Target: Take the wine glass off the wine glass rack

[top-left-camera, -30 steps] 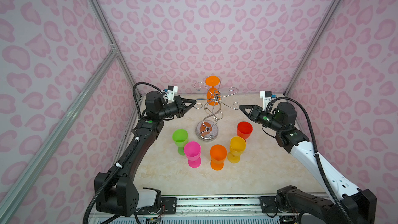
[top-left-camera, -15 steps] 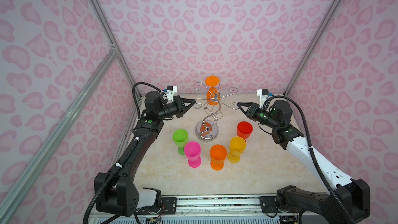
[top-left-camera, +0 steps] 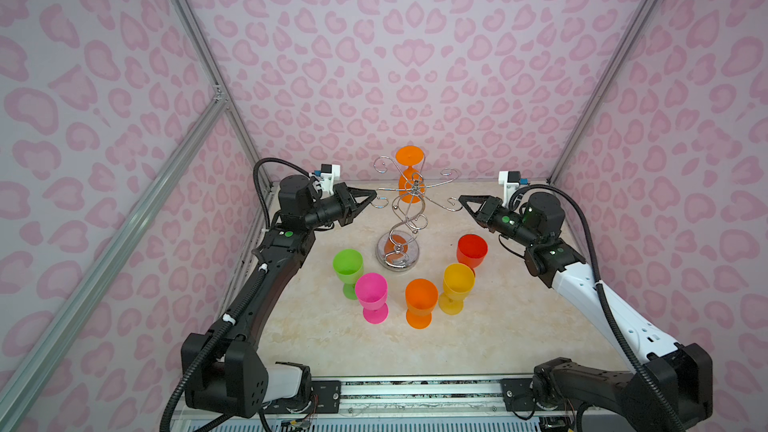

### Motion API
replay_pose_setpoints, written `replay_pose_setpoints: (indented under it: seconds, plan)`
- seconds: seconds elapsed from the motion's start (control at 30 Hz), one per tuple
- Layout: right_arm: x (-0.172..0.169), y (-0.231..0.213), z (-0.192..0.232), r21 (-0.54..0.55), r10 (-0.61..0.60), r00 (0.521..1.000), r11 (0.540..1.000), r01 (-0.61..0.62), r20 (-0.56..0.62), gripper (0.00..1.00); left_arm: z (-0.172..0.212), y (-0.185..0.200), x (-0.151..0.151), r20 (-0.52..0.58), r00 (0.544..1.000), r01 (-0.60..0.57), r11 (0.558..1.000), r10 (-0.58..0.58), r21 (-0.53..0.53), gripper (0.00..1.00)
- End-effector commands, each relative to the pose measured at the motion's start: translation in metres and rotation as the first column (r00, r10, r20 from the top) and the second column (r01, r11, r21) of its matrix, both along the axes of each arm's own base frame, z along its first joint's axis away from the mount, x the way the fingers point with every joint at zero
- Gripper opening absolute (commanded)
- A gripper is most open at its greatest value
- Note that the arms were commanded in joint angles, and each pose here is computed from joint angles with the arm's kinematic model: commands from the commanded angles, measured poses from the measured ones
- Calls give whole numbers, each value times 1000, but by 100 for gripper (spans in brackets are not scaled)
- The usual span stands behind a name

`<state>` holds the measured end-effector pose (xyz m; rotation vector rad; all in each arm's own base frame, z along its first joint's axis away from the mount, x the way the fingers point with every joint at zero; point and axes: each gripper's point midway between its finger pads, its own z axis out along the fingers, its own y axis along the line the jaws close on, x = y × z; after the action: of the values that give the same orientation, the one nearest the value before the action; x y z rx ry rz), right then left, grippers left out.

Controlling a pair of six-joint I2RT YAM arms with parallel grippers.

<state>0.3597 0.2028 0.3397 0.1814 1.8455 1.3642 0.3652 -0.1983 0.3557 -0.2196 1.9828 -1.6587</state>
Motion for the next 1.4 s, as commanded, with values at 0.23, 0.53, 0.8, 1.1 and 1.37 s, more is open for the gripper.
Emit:
replay_pose_setpoints:
  seconds: [0.23, 0.53, 0.8, 1.1, 1.37]
  plan:
    - [-18, 14, 15, 26, 97, 994, 995, -99, 53, 26, 24, -4, -4, 142, 989, 32, 999, -31, -3, 2]
    - [-16, 21, 6, 54, 117, 993, 992, -118, 26, 25, 23, -3, -4, 142, 990, 30, 1000, -29, -2, 2]
    - [-18, 26, 19, 120, 143, 989, 982, -148, 47, 10, 23, -3, -3, 142, 989, 29, 1000, -29, -2, 2]
    - [-19, 26, 31, 156, 149, 987, 975, -157, 63, 7, 30, -4, -4, 150, 988, 31, 999, -29, -11, 2]
    - [-25, 21, 45, 169, 137, 988, 974, -148, 77, 6, 29, -5, -7, 149, 988, 32, 999, -29, -13, 2]
